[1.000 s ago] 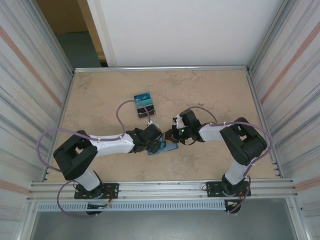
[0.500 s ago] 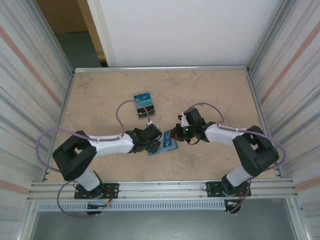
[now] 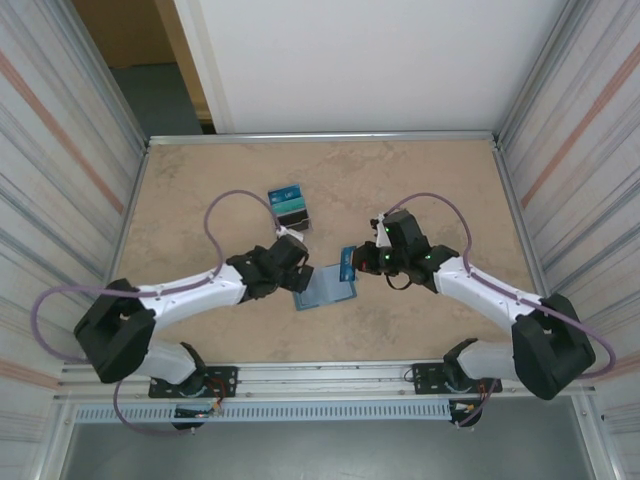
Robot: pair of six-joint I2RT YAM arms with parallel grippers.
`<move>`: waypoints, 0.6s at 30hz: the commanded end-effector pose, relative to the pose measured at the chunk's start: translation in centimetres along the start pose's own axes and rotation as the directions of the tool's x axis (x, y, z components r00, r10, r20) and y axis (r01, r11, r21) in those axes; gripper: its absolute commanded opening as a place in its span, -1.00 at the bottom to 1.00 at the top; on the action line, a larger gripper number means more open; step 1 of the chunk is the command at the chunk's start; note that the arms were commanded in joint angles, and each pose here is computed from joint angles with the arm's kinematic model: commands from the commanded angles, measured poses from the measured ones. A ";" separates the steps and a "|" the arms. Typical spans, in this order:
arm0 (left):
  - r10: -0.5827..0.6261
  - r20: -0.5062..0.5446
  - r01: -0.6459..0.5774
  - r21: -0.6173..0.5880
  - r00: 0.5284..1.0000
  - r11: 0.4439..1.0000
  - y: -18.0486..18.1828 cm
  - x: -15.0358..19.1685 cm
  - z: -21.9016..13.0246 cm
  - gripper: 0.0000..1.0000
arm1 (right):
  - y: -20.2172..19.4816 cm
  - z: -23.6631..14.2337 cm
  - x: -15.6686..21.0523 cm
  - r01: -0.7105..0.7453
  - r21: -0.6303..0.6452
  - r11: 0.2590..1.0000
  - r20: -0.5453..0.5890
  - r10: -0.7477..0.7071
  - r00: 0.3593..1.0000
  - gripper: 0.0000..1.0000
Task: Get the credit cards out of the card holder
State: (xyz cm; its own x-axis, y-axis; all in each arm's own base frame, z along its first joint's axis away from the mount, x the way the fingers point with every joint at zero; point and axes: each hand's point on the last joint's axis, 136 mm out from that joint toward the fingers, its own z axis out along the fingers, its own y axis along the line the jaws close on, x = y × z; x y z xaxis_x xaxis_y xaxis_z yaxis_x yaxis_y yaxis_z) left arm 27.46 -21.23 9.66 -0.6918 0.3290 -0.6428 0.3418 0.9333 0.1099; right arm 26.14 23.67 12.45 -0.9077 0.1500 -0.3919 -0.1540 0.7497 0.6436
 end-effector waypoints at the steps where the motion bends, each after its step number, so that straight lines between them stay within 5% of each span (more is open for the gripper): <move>1: -0.148 0.118 0.140 0.071 0.982 0.988 0.5 -3.6 -2.1 0.97 | 1.2 -1.4 -2.2 0.058 -0.007 0.998 0.088 -0.057 0.994 -1.00; 9: -0.386 0.220 0.295 0.355 0.896 0.887 1.0 -7.9 -5.3 0.97 | 4.7 -2.4 -5.1 0.113 -0.141 0.983 0.208 -0.082 0.975 -1.00; 18: -0.418 0.221 0.230 0.573 0.881 0.787 -1.7 -10.3 -8.4 0.83 | 9.2 -2.9 -6.3 0.178 -0.324 0.929 0.227 -0.106 0.968 -1.00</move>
State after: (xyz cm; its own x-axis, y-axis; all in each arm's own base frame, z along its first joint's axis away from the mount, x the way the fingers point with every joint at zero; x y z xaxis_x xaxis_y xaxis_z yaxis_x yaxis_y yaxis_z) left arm 29.39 -23.60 20.40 -0.6157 -0.1027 -0.7813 0.4005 0.8131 -0.4225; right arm 28.86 26.48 19.23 -0.8047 0.1928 -0.5615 -0.3530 0.6050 0.7137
